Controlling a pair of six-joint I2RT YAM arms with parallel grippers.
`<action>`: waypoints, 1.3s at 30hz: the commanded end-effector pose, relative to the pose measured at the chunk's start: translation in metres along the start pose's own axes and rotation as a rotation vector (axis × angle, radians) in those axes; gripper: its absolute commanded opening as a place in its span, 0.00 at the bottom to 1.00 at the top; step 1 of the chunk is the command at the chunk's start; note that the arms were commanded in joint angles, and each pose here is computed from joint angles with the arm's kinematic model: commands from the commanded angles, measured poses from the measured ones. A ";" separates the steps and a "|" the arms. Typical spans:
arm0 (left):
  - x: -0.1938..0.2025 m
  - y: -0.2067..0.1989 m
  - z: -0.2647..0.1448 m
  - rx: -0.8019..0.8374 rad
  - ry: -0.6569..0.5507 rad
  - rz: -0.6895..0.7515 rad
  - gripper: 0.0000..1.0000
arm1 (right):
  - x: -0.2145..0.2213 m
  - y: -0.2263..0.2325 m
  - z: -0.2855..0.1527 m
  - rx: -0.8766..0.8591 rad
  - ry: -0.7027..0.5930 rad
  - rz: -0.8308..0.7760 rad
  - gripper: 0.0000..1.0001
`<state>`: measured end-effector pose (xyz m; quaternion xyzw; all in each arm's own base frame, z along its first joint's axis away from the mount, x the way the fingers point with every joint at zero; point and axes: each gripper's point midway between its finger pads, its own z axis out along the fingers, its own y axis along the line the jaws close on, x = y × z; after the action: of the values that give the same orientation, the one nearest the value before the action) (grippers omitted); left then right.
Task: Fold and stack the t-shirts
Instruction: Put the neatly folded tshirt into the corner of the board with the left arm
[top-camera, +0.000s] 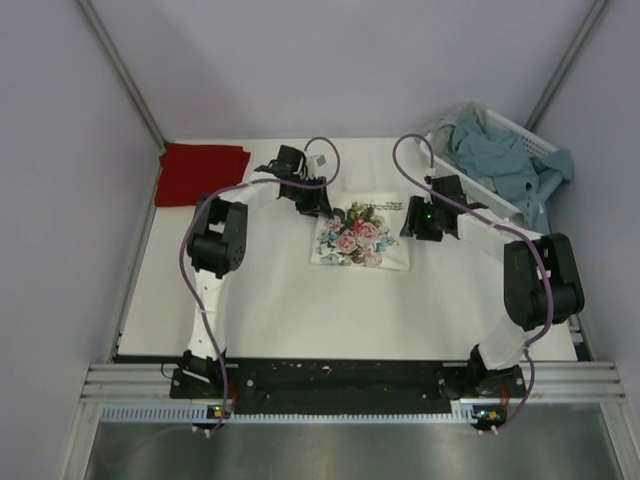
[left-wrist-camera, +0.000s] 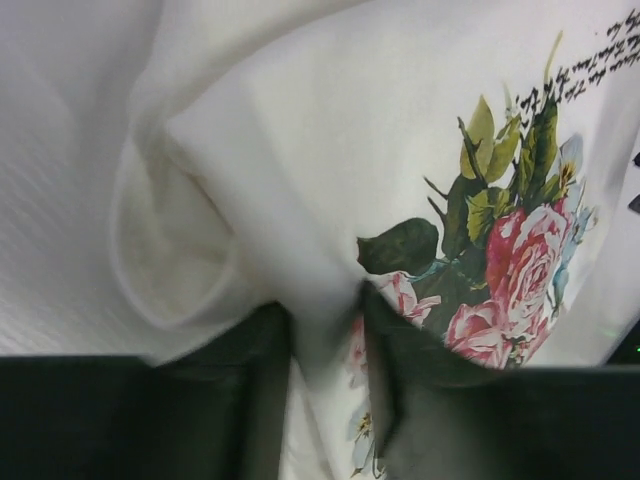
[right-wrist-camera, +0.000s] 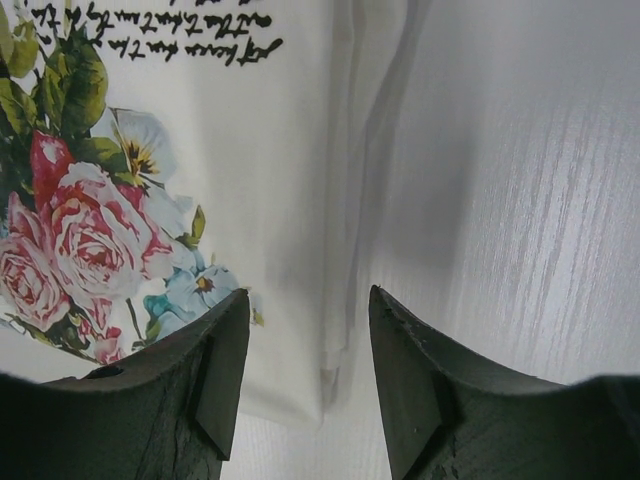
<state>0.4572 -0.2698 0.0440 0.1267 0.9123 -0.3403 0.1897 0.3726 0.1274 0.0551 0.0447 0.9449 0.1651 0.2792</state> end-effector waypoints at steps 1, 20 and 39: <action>0.000 -0.018 0.002 0.098 0.025 -0.020 0.15 | -0.020 0.008 -0.014 -0.024 -0.080 -0.026 0.51; -0.059 0.101 -0.121 -0.366 -0.075 0.287 0.00 | -0.022 -0.007 -0.088 0.064 -0.206 -0.140 0.53; -0.171 0.151 -0.257 -1.103 -0.273 0.603 0.00 | -0.017 -0.016 -0.101 0.106 -0.222 -0.179 0.88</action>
<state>0.5785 -0.0294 0.1272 0.2359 0.8938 0.1445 0.3529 0.3301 0.0871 0.1230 -0.0081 0.9259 0.0932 0.3660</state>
